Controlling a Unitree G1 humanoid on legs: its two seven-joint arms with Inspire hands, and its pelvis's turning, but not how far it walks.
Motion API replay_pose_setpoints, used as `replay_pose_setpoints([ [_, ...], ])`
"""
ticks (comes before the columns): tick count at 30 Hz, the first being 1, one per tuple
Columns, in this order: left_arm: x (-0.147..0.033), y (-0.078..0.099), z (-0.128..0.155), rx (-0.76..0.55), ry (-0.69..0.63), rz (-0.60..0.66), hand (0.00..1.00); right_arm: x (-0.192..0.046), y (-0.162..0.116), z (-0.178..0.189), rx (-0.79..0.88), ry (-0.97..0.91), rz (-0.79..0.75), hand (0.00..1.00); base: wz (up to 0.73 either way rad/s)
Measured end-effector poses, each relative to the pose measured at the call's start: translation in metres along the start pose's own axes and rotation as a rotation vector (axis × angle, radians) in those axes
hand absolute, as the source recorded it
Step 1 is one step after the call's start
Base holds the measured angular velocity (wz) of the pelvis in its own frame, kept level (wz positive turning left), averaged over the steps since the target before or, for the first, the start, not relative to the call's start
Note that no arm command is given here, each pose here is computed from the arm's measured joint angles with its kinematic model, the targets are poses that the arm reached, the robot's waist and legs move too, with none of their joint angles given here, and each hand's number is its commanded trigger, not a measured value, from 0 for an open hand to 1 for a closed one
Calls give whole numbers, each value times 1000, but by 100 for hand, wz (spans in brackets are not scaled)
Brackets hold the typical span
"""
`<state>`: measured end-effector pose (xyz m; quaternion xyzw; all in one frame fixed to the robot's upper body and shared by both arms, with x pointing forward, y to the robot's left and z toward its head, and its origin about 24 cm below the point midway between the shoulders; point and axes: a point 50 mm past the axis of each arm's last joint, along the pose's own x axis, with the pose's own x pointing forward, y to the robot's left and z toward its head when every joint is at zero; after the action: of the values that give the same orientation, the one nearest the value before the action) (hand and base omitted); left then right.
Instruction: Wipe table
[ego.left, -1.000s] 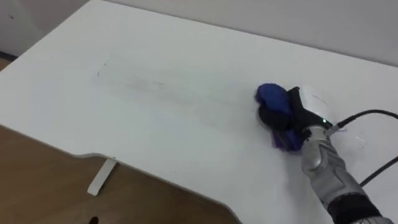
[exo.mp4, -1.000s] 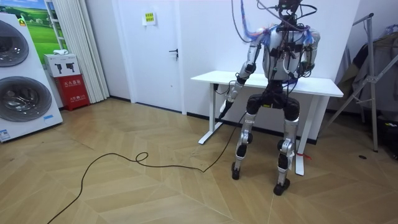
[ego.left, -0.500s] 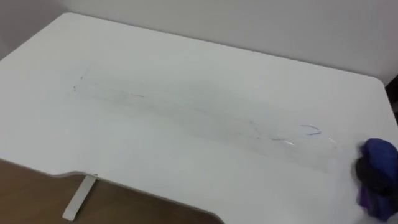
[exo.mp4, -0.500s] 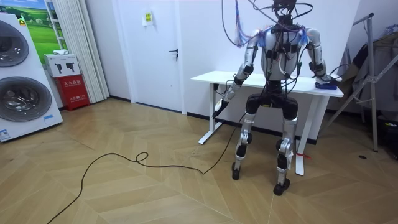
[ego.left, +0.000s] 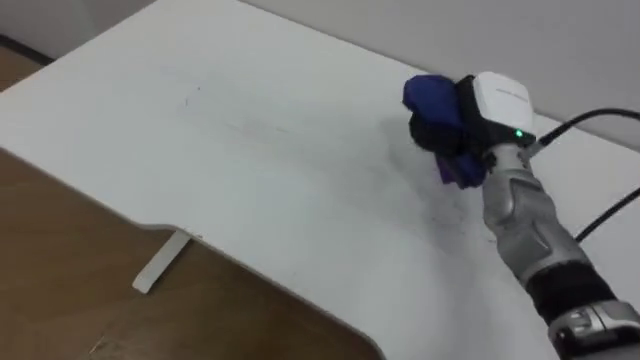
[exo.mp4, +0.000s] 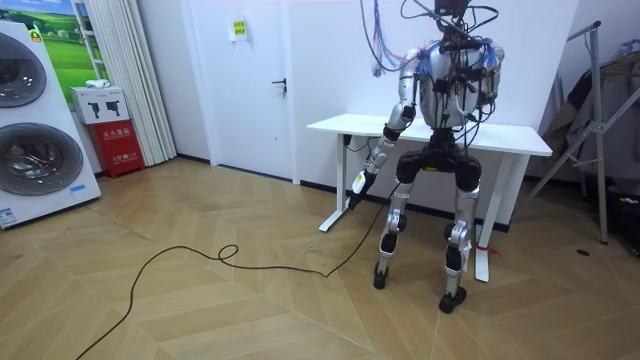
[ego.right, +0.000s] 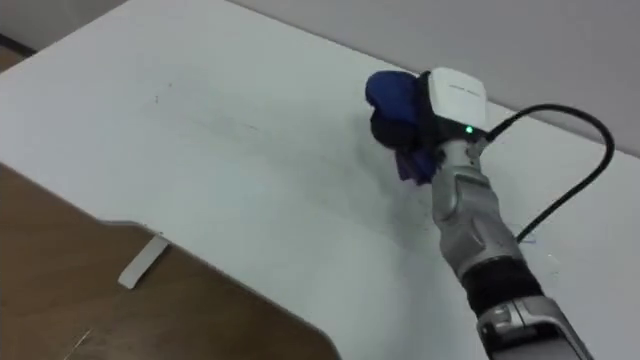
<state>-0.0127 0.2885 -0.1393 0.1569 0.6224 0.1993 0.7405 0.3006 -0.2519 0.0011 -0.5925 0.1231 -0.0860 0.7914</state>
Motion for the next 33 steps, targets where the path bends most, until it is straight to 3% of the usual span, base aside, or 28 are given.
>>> replay_pose_setpoints([
  [2,-2,3,-10,-7,23,9,0,-18,15,-41,-11,128,67,100,18],
  [3,-3,5,-17,-13,44,12,0,-27,18,-54,72,161,52,100,-5],
  [5,-3,6,-23,-23,67,16,0,-31,18,-60,90,164,48,100,-16],
  [14,2,-5,37,-26,-144,-37,0,-33,26,-60,60,178,93,100,-3],
  [19,2,-12,47,4,-172,-48,0,-31,27,-58,74,194,104,100,-13],
  [26,1,-6,28,7,-110,-42,0,-19,8,-70,187,249,30,100,3],
  [29,1,-3,21,3,-89,-48,0,-12,-18,-100,180,355,-48,100,9],
  [33,1,11,8,-2,-55,-12,0,-34,-32,-152,214,563,-119,100,5],
])
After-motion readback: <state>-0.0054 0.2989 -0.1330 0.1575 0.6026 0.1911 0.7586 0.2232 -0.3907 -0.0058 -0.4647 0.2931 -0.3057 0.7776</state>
